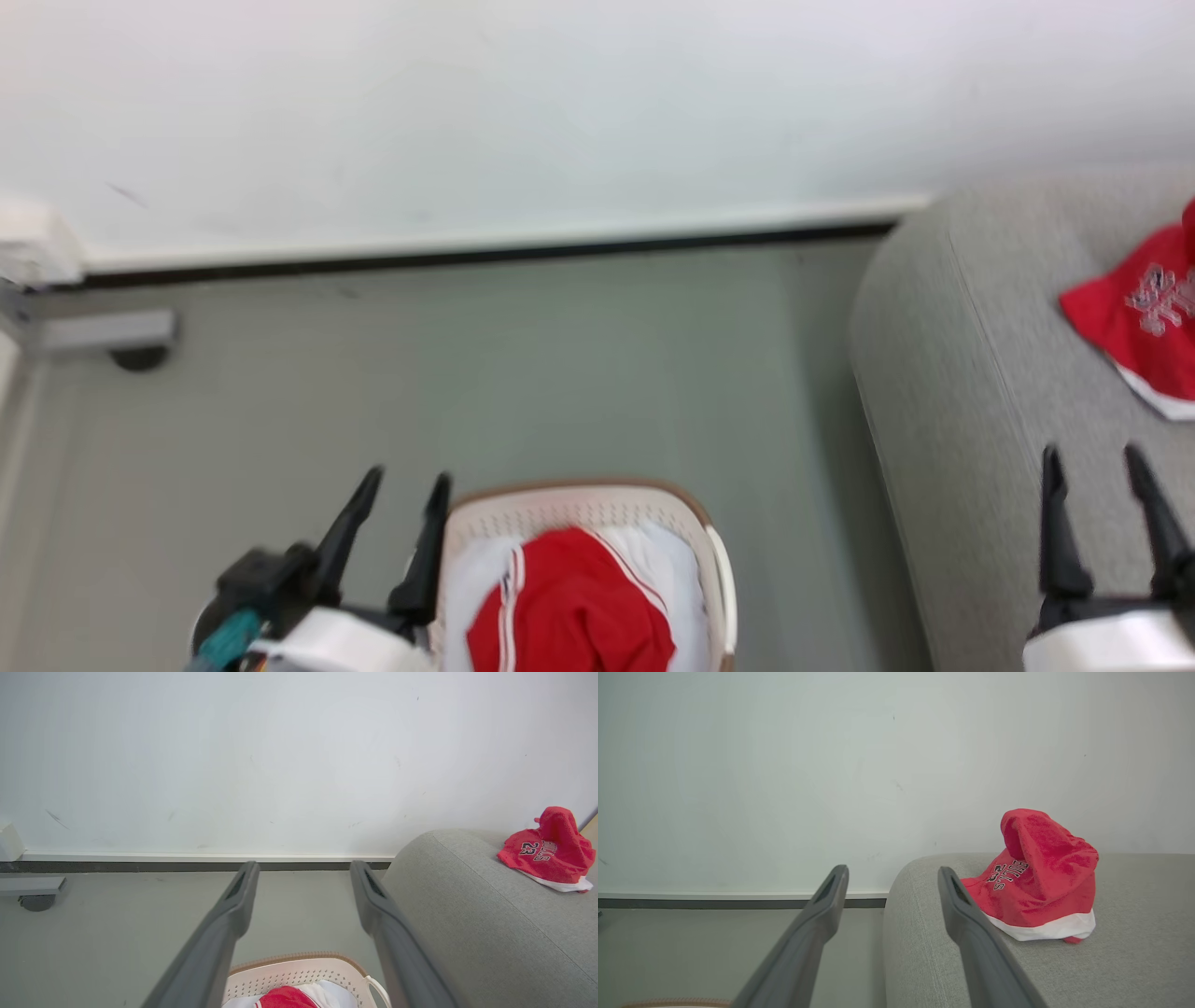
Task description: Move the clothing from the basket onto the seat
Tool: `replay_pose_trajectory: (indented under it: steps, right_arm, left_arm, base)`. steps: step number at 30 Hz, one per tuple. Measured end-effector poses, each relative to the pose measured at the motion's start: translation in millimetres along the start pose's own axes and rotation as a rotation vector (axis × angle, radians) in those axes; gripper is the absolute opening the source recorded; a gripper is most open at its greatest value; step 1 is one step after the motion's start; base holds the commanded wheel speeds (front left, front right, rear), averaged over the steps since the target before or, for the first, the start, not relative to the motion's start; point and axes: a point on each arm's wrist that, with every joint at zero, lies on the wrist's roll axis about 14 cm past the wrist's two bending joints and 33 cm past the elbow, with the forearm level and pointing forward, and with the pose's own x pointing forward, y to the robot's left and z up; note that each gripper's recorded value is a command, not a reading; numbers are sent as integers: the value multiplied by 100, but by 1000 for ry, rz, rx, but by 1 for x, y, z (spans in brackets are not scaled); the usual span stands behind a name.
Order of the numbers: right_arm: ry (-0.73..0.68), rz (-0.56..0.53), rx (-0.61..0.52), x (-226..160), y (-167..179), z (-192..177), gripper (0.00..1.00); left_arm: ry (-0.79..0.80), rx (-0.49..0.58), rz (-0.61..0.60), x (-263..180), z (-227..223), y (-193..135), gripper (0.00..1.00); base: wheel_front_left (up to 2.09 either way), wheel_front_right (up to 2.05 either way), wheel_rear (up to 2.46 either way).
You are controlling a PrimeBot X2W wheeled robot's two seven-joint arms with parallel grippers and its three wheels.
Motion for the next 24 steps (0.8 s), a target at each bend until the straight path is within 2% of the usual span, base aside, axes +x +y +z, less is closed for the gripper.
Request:
replay_pose_trajectory:
  steps: [7, 16, 24]
  right_arm:
    - [17, 71, 55, -29, 25, -4, 100]
    - [73, 134, 88, -42, 46, -21, 100]
    - [84, 143, 94, -43, 50, -24, 100]
  left_arm:
    - [-52, 10, 152, -51, 15, 27, 100]
    - [-85, 24, 280, -86, 23, 56, 100]
    - [-82, 27, 288, -87, 21, 58, 100]
  base:
    - [0, 0, 0]
    - [0, 0, 0]
    - [0, 0, 0]
